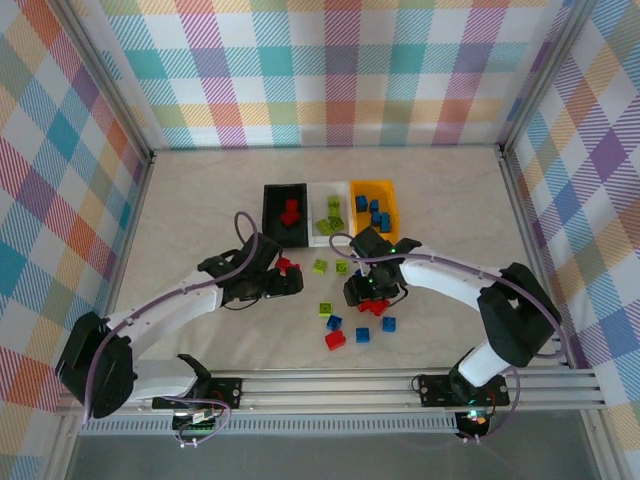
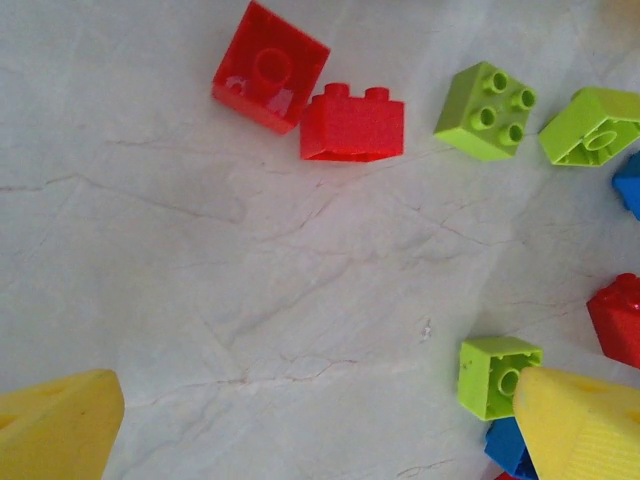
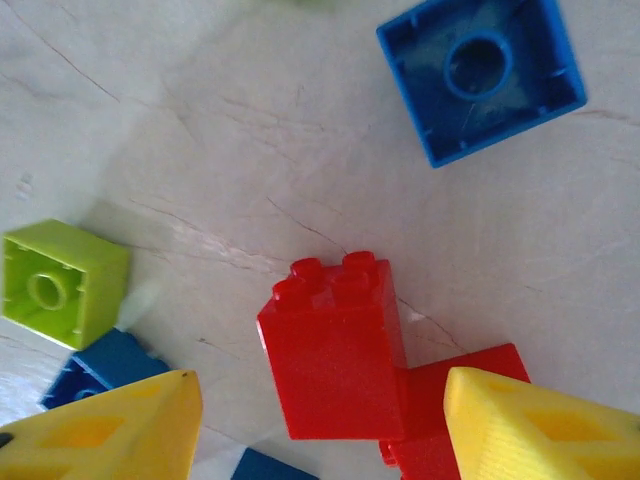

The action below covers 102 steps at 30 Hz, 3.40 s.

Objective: Sort the legos into containers by color

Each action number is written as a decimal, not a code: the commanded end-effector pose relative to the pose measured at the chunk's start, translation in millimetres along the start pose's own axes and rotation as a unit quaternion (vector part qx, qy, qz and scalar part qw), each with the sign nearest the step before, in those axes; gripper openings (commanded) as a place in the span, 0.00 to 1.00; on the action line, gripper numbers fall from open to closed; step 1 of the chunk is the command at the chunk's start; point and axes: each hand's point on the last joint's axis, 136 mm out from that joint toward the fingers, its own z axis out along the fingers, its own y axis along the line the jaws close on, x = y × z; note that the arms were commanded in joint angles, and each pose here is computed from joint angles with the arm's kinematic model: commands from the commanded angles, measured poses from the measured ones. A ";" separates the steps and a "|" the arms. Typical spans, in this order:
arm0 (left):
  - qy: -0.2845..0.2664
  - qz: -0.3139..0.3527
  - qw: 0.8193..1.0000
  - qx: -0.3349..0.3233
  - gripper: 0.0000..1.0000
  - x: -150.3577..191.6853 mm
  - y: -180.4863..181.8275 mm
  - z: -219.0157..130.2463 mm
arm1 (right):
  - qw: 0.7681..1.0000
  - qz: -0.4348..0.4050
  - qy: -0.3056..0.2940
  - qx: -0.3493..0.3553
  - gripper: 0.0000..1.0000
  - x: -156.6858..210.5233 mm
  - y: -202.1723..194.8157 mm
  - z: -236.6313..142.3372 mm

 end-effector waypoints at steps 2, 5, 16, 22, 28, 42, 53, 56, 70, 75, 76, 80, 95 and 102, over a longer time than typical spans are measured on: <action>-0.015 -0.024 1.000 -0.008 1.00 -0.2 11.7 -8.6 | 0.999 -0.026 0.017 0.032 0.61 0.2 -2.7 6.0; -0.025 -0.030 0.999 -0.010 1.00 -3.1 15.9 -13.8 | 0.999 -0.028 0.018 0.036 0.58 -0.5 -3.0 10.4; -0.035 -0.037 0.998 -0.022 1.00 -6.7 26.5 -22.5 | 0.998 -0.039 0.023 0.037 0.43 -2.2 2.2 22.7; -0.037 -0.038 0.998 -0.030 1.00 -5.4 32.7 -23.9 | 0.999 -0.039 -0.022 0.005 0.33 -19.3 17.7 1.8; -0.052 -0.054 0.996 -0.047 1.00 -3.4 48.1 -30.2 | 0.990 -0.055 -0.107 -0.068 0.32 -77.8 64.1 -47.9; -0.031 -0.060 0.997 -0.048 1.00 16.4 62.4 -33.4 | 0.977 -0.063 -0.180 -0.095 0.33 -234.4 128.6 -44.2; -0.028 -0.060 0.996 -0.052 1.00 18.5 65.3 -32.4 | 0.968 -0.082 -0.213 -0.104 0.65 -266.6 138.8 -69.1; -0.031 -0.061 0.997 -0.047 1.00 16.5 63.6 -32.2 | 0.967 -0.082 -0.217 -0.102 0.66 -251.8 133.6 -82.5; -0.029 -0.063 0.997 -0.044 1.00 10.6 61.4 -25.2 | 0.994 0.003 -0.109 -0.005 0.78 -68.9 17.0 -46.1; -0.030 -0.068 0.996 -0.040 1.00 6.5 59.7 -23.9 | 0.996 0.036 -0.082 0.014 0.81 -56.7 -16.4 -18.6; -0.029 -0.068 0.996 -0.041 1.00 6.1 59.7 -23.8 | 0.996 0.035 -0.079 0.017 0.81 -60.1 -18.3 -14.0; -0.028 -0.067 0.996 -0.048 1.00 6.1 61.9 -25.3 | 0.996 0.029 -0.069 0.039 0.81 -73.1 -23.7 2.9; -0.021 -0.071 0.996 -0.045 1.00 10.9 64.7 -22.7 | 0.996 0.016 -0.049 0.073 0.61 -83.8 -34.2 28.2; -0.019 -0.071 0.996 -0.044 1.00 10.0 63.6 -19.7 | 0.997 0.020 -0.035 0.066 0.48 -72.2 -34.4 34.2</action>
